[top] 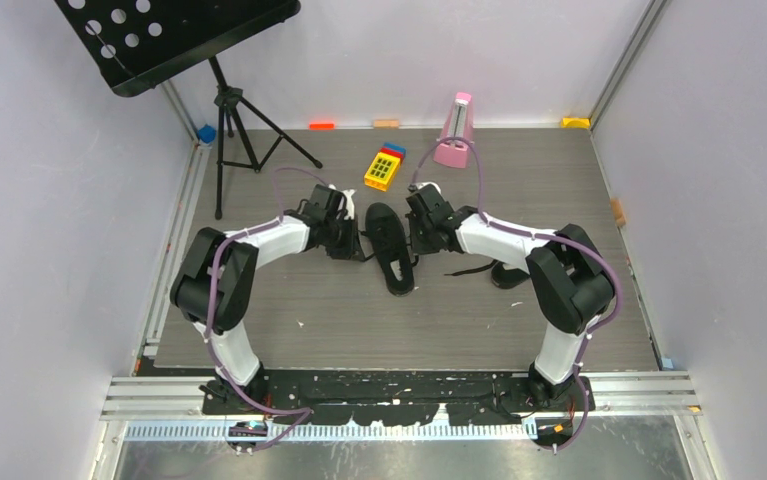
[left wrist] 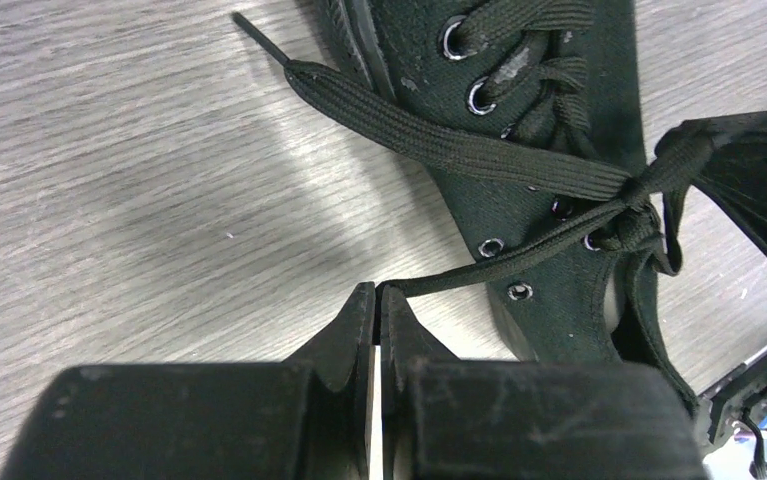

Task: Tie the shoes
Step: Tie the shoelace on the shoe.

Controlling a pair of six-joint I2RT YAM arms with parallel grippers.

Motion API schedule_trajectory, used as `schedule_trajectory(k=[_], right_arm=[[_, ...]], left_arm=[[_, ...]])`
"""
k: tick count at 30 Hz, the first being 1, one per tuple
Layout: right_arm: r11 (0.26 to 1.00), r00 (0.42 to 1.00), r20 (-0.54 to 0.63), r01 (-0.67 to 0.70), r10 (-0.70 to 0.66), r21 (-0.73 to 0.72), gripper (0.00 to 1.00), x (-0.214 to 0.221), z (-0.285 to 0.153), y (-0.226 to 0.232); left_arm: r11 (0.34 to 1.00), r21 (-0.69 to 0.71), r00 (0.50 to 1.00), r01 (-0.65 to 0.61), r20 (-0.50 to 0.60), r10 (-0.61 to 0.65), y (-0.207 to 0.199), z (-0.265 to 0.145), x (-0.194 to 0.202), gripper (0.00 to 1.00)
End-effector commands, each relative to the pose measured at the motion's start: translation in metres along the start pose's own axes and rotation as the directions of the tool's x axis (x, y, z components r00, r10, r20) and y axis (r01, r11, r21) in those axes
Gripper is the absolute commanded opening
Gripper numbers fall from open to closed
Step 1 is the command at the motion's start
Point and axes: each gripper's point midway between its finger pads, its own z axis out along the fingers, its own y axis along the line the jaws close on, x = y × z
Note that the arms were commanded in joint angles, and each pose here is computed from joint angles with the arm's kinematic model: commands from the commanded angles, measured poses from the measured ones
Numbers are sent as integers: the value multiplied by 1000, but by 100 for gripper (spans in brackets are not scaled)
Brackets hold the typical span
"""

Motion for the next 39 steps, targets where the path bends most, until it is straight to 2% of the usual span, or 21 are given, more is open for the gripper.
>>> schedule_trajectory(k=[1,9,15,19,25,29,33,36,39], right_arm=[[994,999,-9,-38,39,102,0,7,3,-30],[987,998,-54,-34,43,157,0,31,17,-44],[944,999,-21,-35,45,328,0,35,15,-78],[937,998,-27,-36,48,349,0,36,17,-81],[907,999,-17,-26,36,420,0,38,17,-94],[863,1000,14,-25,21,504,0,34,8,-110],[855,999,27,-31,20,518,0,32,7,-111],[848,999,42,-34,14,529,0,28,4,-111],[870,998,53,-39,15,492,0,22,3,-104]], left_arm=[[985,-168,997,-25,-79,12,30,0,19,0],[939,-319,986,-125,-144,82,46,2,32,0],[874,-459,982,-159,-166,92,69,-7,31,0],[832,-520,977,-193,-180,114,76,-11,30,0],[806,-545,969,-229,-203,138,75,-5,34,0],[724,-628,957,-285,-226,181,83,-12,29,0],[692,-648,947,-319,-237,215,79,-12,28,0],[683,-649,942,-336,-245,230,77,-12,27,0],[710,-615,939,-343,-248,239,69,-8,27,0]])
